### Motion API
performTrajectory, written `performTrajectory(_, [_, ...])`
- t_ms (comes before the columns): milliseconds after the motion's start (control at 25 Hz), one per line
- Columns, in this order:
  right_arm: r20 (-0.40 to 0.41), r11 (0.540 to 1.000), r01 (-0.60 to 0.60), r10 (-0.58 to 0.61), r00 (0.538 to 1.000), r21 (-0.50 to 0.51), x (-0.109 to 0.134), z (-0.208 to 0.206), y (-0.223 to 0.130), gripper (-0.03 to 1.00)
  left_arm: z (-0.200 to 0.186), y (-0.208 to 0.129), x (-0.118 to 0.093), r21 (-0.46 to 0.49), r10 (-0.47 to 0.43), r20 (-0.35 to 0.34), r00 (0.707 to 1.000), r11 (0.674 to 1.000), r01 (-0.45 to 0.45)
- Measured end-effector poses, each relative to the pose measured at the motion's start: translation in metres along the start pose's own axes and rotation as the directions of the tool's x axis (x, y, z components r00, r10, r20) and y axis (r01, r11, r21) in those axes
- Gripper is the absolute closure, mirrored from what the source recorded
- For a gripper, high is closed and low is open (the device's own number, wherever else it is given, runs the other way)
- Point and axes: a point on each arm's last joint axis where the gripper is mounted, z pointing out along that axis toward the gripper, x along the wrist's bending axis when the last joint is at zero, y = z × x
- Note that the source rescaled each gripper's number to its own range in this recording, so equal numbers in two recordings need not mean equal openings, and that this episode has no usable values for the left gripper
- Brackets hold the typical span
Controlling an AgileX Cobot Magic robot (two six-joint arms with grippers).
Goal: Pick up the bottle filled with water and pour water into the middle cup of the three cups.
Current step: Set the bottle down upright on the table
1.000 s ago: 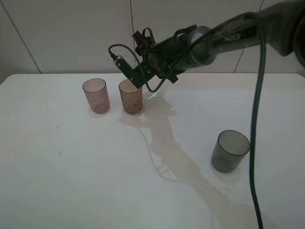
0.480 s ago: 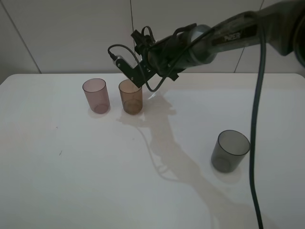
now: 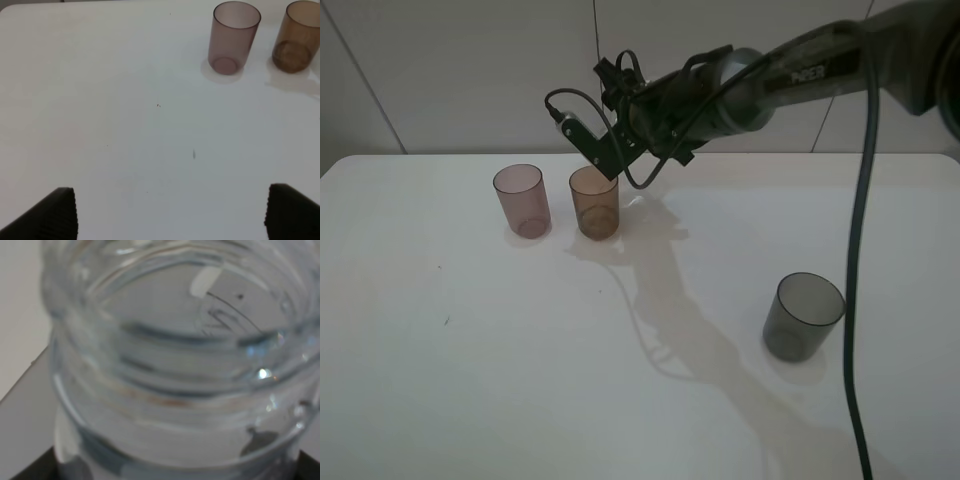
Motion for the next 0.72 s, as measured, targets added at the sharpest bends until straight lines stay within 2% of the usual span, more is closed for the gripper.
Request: performTrajectory(720, [0.014,1.000,0.027,-0.027,1.000,0.004,-0.0058,-0.0023,0.0022,0.97,0.0000,0.0000,0.0000,0.000,0.000,0.000,1.000,1.000,0.000])
